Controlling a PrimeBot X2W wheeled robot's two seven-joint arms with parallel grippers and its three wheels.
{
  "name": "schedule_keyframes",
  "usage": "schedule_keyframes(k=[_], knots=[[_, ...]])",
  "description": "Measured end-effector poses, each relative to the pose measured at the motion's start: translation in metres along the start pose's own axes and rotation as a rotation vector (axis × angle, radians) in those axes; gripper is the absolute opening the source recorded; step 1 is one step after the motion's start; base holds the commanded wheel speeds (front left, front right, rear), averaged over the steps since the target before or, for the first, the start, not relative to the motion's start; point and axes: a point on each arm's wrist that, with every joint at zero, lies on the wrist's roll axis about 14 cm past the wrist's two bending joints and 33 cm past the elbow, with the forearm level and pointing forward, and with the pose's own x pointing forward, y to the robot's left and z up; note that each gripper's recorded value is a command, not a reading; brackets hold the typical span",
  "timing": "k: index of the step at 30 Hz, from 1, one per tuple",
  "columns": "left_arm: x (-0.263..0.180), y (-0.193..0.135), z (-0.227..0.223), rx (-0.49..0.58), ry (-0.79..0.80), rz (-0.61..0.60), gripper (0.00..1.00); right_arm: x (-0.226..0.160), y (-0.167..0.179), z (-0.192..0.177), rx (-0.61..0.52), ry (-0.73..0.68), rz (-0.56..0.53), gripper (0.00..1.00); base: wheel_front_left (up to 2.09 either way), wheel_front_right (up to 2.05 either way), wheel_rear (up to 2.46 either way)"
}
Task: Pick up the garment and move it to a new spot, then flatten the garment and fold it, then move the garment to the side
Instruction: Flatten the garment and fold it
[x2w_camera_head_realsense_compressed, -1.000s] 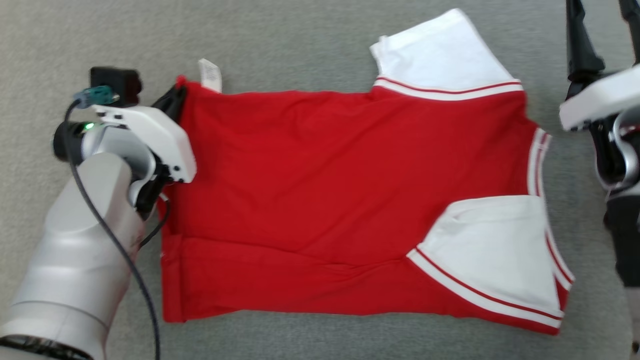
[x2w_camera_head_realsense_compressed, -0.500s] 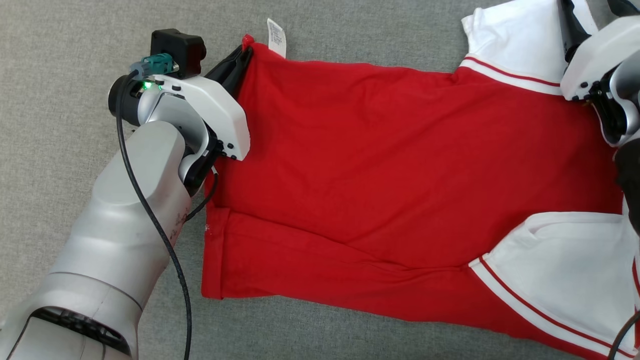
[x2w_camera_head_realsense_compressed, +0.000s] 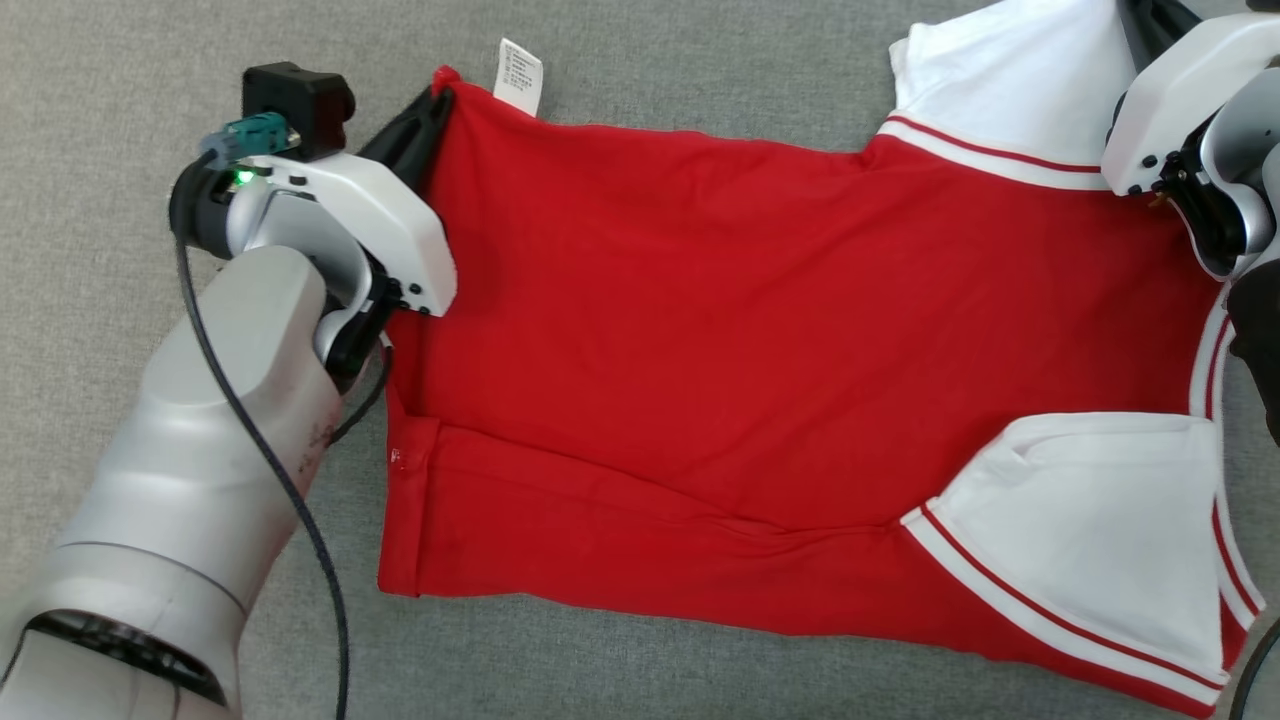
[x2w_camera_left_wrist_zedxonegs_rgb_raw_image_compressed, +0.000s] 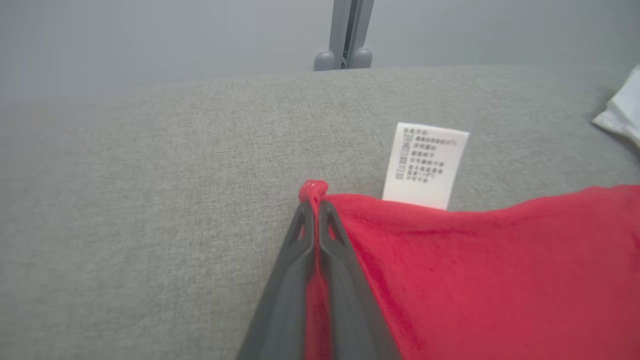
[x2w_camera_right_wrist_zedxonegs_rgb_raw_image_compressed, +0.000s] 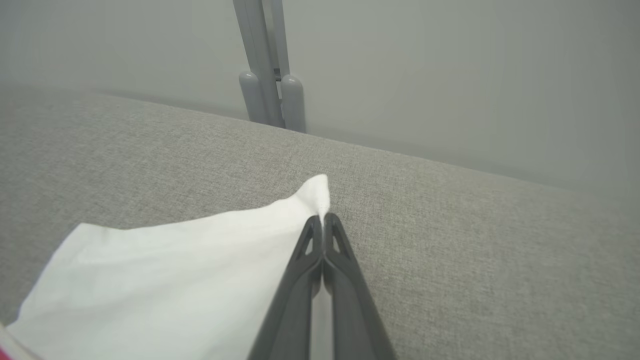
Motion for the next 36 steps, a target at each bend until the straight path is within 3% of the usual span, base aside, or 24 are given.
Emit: schedule_keyframes(k=[9, 14, 20, 29, 36], knots=[[-0.016, 0.0, 0.016, 0.033, -0.094, -0.02, 0.0, -0.04, -0.002, 0.018, 0.032, -0.154, 0.034, 0.0, 0.0, 0.0, 0.0], [-0.037, -0.015, 0.014, 0.016, -0.14, -0.074, 0.0, -0.08, 0.005, 0.01, 0.09, -0.223, 0.079, 0.0, 0.0, 0.0, 0.0], [-0.069, -0.01, 0.013, -0.01, -0.194, -0.047, 0.0, -0.13, 0.012, -0.007, 0.19, -0.258, 0.103, 0.0, 0.0, 0.0, 0.0], [-0.116, -0.021, 0.006, -0.098, -0.186, -0.041, 0.0, -0.198, 0.028, -0.04, 0.362, -0.227, 0.085, 0.0, 0.0, 0.0, 0.0], [-0.14, -0.022, 0.004, -0.161, -0.17, -0.009, 0.0, -0.231, 0.032, -0.053, 0.441, -0.21, 0.032, 0.0, 0.0, 0.0, 0.0]])
